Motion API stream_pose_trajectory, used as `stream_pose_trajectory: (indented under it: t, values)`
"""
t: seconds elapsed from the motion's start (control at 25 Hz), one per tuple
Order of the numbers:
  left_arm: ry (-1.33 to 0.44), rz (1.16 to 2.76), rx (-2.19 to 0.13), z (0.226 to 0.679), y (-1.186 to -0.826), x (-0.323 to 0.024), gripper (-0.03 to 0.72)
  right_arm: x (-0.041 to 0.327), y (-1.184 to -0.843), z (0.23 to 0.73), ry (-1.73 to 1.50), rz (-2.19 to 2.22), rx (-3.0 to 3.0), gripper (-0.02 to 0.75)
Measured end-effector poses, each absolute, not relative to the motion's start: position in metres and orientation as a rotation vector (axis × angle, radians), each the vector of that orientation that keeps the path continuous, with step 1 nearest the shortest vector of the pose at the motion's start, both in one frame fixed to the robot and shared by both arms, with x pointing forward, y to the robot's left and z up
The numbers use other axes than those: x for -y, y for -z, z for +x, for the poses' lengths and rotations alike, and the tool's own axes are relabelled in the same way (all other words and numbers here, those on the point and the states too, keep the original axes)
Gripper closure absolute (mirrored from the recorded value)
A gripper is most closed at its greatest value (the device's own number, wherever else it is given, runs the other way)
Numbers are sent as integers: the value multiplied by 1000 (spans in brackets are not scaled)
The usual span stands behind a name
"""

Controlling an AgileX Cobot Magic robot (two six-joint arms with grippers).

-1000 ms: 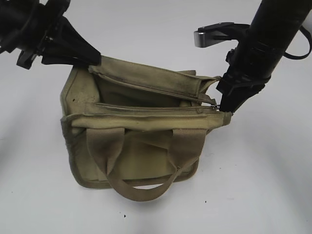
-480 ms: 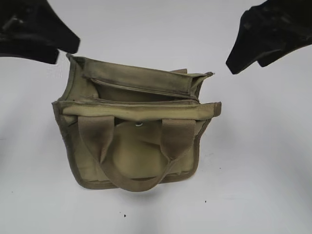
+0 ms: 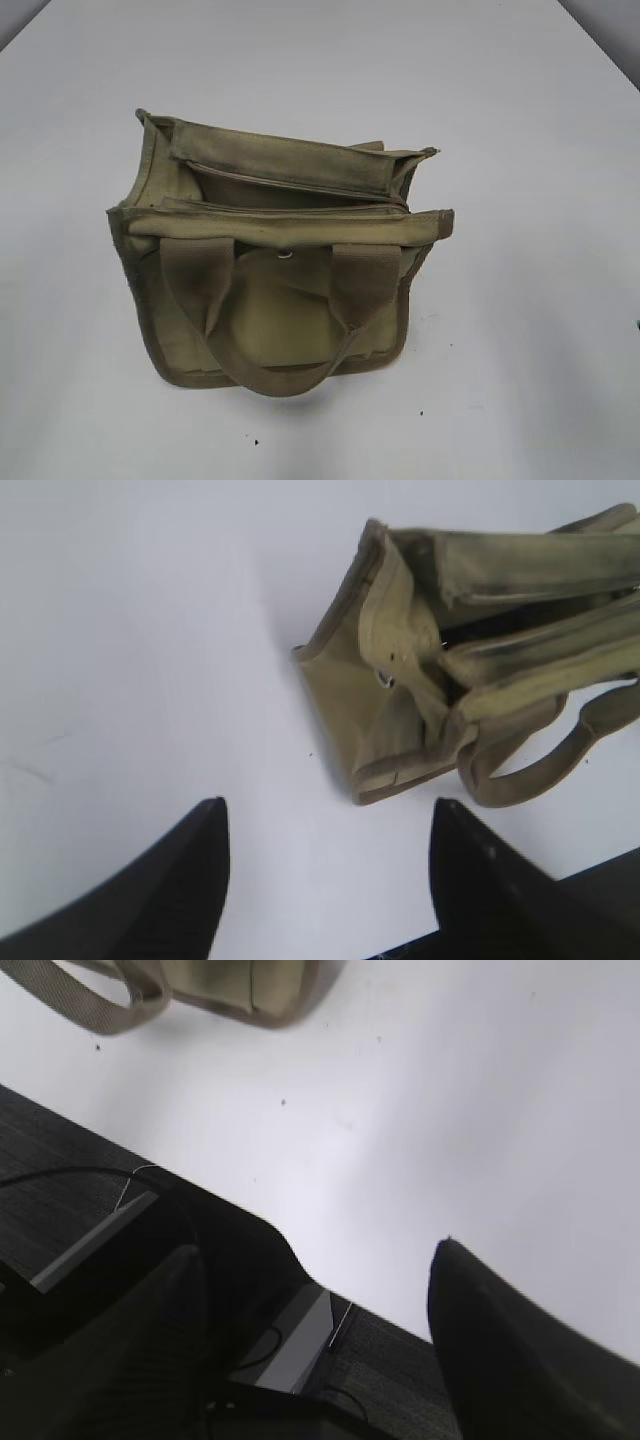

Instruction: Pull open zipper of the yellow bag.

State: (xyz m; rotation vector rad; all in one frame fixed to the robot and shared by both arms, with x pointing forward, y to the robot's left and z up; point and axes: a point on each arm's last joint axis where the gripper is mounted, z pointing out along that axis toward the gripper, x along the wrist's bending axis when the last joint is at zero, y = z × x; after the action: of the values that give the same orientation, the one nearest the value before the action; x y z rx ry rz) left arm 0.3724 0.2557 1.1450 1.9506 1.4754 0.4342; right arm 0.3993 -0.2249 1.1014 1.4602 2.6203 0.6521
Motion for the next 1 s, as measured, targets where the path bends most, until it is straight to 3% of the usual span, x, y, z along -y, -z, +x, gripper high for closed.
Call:
stream_pose_trajectory:
  t: [0.16, 0.48, 0.68, 1.0]
  values:
    - [-569, 1831, -1501, 317, -1125, -277, 203, 244, -1079, 347, -686, 1430, -2565, 202]
    - [-780, 1695, -1435, 247, -1087, -303, 203, 273, -1055, 271, -865, 1288, -2332, 203]
    - [-887, 1717, -1324, 232, -1068, -308, 203, 281, -1050, 247, -989, 1198, -2199, 202]
    - [-887, 1735, -1306, 235, -1057, -306, 203, 282, -1046, 248, -1025, 1175, -2144, 202]
